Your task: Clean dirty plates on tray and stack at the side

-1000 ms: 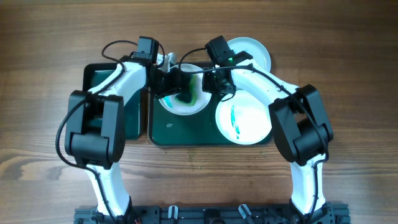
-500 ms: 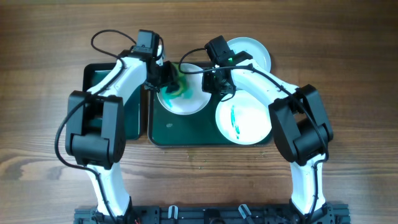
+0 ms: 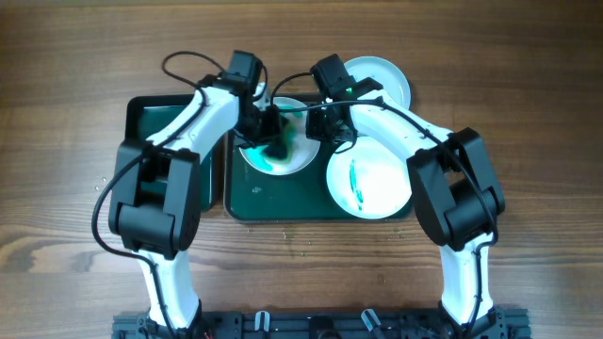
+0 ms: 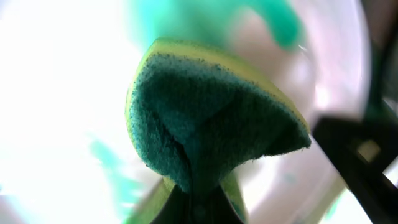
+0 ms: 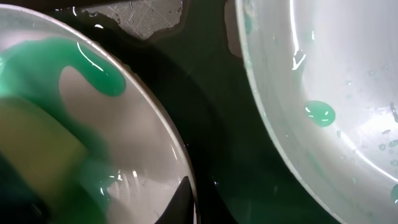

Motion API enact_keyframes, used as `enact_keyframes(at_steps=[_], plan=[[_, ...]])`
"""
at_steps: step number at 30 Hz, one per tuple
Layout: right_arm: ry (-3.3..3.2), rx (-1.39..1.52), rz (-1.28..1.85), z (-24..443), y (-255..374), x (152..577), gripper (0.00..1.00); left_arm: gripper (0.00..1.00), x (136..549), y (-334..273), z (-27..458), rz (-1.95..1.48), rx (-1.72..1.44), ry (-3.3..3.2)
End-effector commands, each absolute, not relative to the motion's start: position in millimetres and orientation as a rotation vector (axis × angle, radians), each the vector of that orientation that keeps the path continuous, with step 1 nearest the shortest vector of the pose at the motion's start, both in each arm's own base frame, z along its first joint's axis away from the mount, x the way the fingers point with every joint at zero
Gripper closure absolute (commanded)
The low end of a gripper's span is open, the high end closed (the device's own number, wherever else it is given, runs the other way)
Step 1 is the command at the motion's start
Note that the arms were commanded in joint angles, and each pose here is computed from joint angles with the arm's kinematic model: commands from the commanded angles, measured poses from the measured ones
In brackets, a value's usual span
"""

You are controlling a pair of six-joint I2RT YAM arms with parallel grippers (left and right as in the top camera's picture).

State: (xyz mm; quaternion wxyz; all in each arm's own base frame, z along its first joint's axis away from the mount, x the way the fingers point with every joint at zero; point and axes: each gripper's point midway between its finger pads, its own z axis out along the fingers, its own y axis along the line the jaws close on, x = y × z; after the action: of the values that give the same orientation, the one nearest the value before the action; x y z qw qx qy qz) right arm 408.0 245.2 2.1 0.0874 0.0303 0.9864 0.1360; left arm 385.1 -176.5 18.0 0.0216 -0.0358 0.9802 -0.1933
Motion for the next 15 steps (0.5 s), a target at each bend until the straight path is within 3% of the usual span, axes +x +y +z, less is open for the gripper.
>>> enact_keyframes(at_steps=[1,10,15], plan=[[2.995,0.116,0.25,-28.1,222.8,396.5,0.96,0.96,366.5,-201.7,15.9,-0.78,0.021,3.062],[2.998,0.099,0.251,-29.6,222.7,395.1,0.96,0.96,419.5,-125.4,20.4,-0.209,-0.173,2.956],[2.994,0.105,0.254,-29.4,223.1,395.9,0.96,0.96,418.4,-82.7,23.3,0.161,-0.268,2.919]])
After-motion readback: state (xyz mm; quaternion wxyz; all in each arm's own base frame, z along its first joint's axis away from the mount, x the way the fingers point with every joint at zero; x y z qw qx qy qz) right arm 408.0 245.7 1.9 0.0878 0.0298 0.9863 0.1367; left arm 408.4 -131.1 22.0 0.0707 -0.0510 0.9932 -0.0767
